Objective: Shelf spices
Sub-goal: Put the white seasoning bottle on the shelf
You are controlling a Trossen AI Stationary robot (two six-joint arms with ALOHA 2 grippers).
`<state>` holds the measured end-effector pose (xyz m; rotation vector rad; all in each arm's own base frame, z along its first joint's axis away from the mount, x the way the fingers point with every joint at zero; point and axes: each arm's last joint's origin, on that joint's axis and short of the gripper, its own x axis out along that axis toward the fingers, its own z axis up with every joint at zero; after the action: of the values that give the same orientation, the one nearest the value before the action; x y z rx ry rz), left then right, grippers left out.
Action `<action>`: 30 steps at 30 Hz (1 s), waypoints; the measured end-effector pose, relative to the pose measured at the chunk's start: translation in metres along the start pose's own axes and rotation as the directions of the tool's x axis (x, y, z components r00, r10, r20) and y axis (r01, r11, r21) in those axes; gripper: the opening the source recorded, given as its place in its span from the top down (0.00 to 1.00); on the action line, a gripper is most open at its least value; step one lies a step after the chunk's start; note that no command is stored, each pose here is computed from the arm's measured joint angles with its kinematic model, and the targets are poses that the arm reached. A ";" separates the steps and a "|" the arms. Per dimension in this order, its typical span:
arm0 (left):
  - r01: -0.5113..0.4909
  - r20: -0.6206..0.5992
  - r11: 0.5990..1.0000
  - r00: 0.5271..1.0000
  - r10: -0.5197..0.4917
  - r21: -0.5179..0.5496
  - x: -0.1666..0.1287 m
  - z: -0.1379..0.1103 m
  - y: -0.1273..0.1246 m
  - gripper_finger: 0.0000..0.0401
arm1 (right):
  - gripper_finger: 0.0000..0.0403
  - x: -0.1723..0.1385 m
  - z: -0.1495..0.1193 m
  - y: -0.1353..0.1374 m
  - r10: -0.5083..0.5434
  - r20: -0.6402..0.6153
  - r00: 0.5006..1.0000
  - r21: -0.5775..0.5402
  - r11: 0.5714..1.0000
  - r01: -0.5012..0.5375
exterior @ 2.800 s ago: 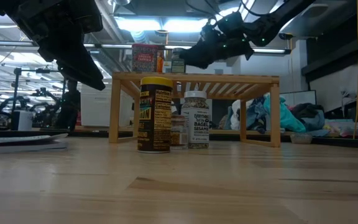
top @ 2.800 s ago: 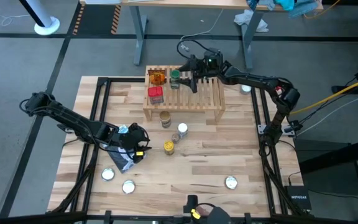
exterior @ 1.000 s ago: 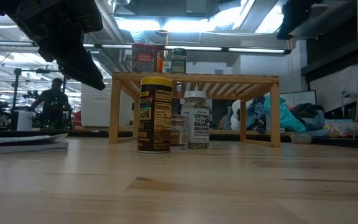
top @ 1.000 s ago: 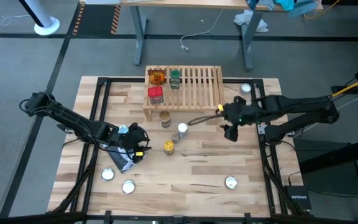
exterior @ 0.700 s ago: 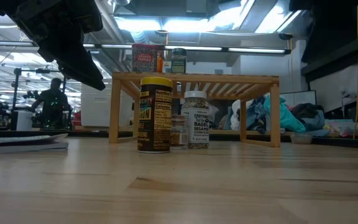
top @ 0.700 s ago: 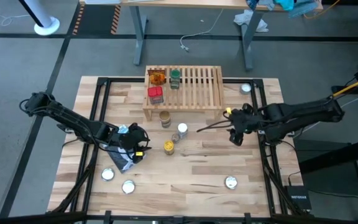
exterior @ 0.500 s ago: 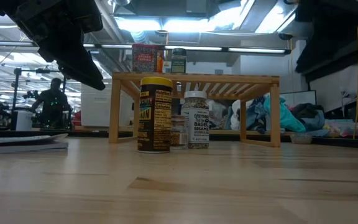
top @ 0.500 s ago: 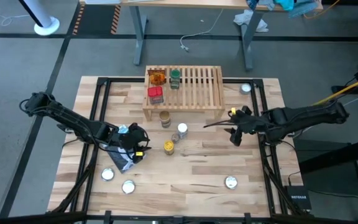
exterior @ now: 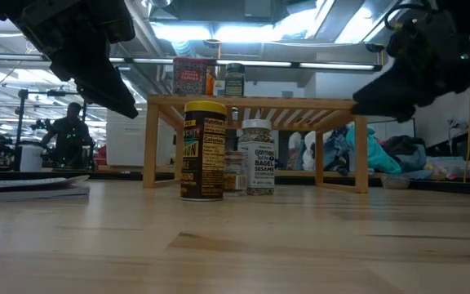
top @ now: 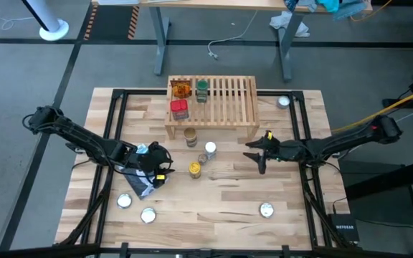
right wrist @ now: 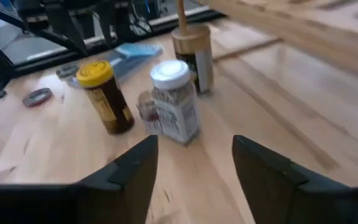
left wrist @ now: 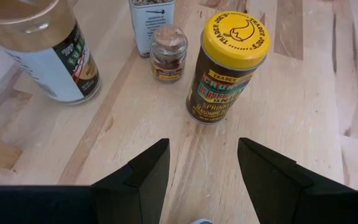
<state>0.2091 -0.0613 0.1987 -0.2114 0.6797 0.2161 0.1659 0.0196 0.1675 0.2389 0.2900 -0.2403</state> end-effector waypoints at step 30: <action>0.000 0.000 1.000 1.000 0.000 0.000 0.000 0.000 0.000 0.55 | 0.17 0.123 0.009 -0.016 0.183 -0.091 0.979 -0.041 0.981 -0.187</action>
<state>0.2091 -0.0613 0.1987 -0.2115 0.6797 0.2158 0.2786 -0.0219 0.1350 0.2260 0.3573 -0.0385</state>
